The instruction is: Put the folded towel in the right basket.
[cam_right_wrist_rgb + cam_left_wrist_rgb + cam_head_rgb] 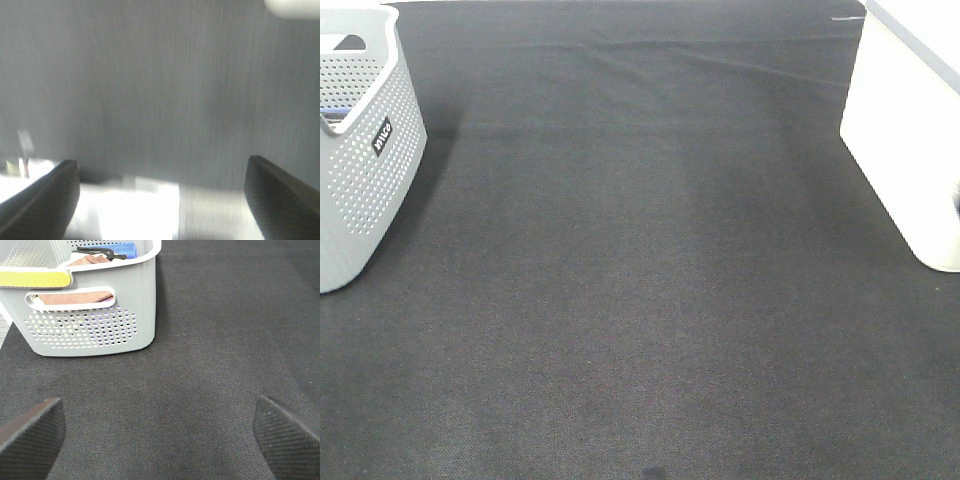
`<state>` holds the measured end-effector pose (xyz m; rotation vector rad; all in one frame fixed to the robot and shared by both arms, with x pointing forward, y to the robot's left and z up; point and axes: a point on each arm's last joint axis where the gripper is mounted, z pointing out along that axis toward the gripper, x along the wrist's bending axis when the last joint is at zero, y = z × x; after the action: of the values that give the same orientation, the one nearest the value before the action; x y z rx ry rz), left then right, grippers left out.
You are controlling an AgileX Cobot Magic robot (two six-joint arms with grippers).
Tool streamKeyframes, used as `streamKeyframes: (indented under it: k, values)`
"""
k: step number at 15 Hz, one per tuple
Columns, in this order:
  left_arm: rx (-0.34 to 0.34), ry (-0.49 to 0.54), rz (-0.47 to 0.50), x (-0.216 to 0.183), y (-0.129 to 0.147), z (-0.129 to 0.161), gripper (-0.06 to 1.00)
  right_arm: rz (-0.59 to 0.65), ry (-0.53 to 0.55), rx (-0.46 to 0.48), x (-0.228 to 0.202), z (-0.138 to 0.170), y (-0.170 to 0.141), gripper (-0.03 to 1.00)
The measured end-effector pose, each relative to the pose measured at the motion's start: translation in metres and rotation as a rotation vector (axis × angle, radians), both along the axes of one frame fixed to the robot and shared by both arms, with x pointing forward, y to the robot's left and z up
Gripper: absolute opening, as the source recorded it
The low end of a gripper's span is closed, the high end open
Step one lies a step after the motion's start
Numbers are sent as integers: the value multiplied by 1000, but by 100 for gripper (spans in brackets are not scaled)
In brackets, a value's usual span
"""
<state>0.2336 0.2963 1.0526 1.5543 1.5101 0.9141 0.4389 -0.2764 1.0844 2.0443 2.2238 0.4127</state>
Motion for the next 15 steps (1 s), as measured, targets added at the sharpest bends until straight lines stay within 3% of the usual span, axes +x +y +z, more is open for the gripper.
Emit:
streamKeyframes:
  k: [1, 3, 6, 12, 15]
  values:
    - [0, 0, 0, 0, 0, 0, 97, 0, 0, 0, 0, 0, 0, 84]
    - [0, 0, 0, 0, 0, 0, 97, 1, 9, -6, -47, -19, -3, 84]
    - [0, 0, 0, 0, 0, 0, 97, 3, -74, -45, -96, -31, -10, 84]
    - [0, 0, 0, 0, 0, 0, 97, -16, -530, -64, -161, -35, -17, 84]
    - [0, 0, 0, 0, 0, 0, 97, -11, -677, -64, -180, -31, -18, 84]
